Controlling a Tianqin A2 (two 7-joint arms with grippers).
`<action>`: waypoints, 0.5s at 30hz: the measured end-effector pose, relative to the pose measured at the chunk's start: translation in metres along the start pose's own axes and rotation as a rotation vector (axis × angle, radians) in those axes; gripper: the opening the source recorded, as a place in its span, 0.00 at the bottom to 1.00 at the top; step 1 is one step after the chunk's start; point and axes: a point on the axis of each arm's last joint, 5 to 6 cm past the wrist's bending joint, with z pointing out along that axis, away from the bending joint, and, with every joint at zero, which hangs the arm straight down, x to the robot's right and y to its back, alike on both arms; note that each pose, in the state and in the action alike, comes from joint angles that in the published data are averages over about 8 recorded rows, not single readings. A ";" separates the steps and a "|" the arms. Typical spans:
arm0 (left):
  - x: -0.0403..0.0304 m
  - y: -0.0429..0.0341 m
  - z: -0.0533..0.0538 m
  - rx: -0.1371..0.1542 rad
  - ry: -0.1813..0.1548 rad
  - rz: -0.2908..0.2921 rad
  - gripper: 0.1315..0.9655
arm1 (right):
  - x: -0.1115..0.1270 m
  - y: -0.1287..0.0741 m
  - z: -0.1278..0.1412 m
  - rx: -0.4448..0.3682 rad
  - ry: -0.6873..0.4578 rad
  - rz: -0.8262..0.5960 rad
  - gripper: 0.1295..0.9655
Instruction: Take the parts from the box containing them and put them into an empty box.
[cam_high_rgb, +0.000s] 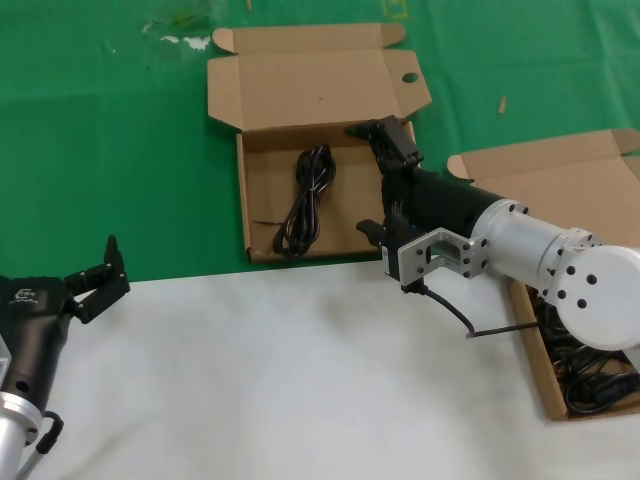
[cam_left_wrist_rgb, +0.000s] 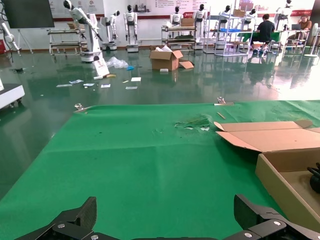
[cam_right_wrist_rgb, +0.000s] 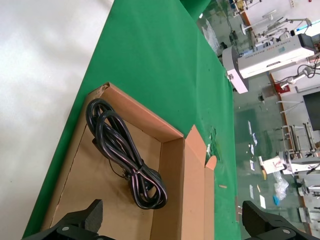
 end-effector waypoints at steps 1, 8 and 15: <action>0.0000 0.0000 0.000 0.000 0.000 0.000 1.00 | 0.000 0.000 0.000 0.000 0.000 0.001 1.00; 0.0000 0.0000 0.000 0.000 0.000 0.000 1.00 | -0.004 -0.002 -0.002 0.003 0.023 0.060 1.00; 0.0000 0.0000 0.000 0.000 0.000 0.000 1.00 | -0.012 -0.005 -0.007 0.005 0.070 0.184 1.00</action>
